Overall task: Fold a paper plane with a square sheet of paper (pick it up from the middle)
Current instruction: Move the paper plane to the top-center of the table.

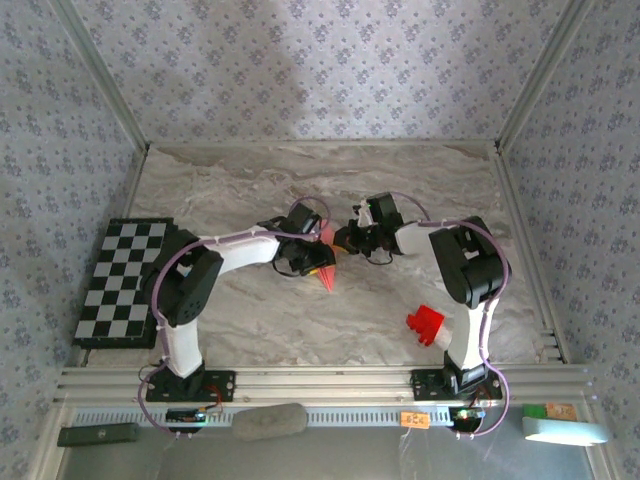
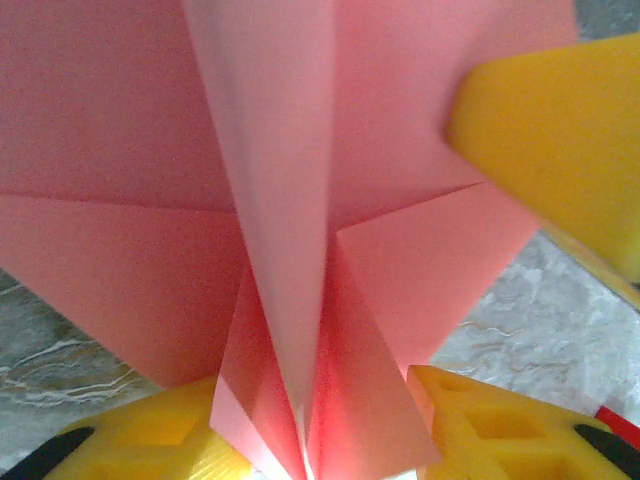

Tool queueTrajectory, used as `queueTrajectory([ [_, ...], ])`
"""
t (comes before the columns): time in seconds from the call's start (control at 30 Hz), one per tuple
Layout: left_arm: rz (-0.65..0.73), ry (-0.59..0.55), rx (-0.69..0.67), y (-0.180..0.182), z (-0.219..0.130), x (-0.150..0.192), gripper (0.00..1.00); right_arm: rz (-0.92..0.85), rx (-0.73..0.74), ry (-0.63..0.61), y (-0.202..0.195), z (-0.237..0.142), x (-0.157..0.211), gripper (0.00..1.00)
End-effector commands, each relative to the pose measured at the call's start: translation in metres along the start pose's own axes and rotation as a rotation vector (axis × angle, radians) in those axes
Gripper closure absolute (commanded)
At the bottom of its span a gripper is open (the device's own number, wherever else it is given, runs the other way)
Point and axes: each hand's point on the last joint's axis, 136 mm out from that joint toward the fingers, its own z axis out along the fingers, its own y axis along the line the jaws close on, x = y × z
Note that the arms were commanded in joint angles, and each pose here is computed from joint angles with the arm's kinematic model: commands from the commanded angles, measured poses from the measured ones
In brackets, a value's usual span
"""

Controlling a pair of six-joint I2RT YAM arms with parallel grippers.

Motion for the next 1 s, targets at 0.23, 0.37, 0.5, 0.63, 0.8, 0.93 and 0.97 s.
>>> queueTrajectory([
  [0.23,0.006,-0.016,-0.027,-0.003,0.000,-0.006,0.68,-0.009,-0.029,0.013,0.019,-0.004,0.001,0.92],
  [0.37,0.007,-0.030,-0.038,-0.002,-0.002,-0.008,0.77,-0.010,-0.022,0.014,0.018,-0.005,0.002,0.89],
  [0.5,0.019,-0.042,-0.062,0.001,-0.007,-0.010,0.85,-0.025,0.018,-0.010,0.014,-0.012,-0.002,0.72],
  [0.63,0.050,-0.052,-0.109,0.007,-0.014,-0.011,0.90,-0.054,0.078,-0.064,0.008,-0.028,-0.010,0.52],
  [0.8,0.110,-0.061,-0.195,0.017,-0.025,-0.016,0.91,-0.082,0.156,-0.138,-0.002,-0.050,-0.019,0.42],
  [0.93,0.153,-0.063,-0.277,0.027,-0.034,-0.024,0.92,-0.095,0.199,-0.178,-0.008,-0.062,-0.023,0.40],
  [0.97,0.163,-0.060,-0.296,0.029,-0.036,-0.025,0.92,-0.096,0.206,-0.185,-0.009,-0.064,-0.024,0.40],
])
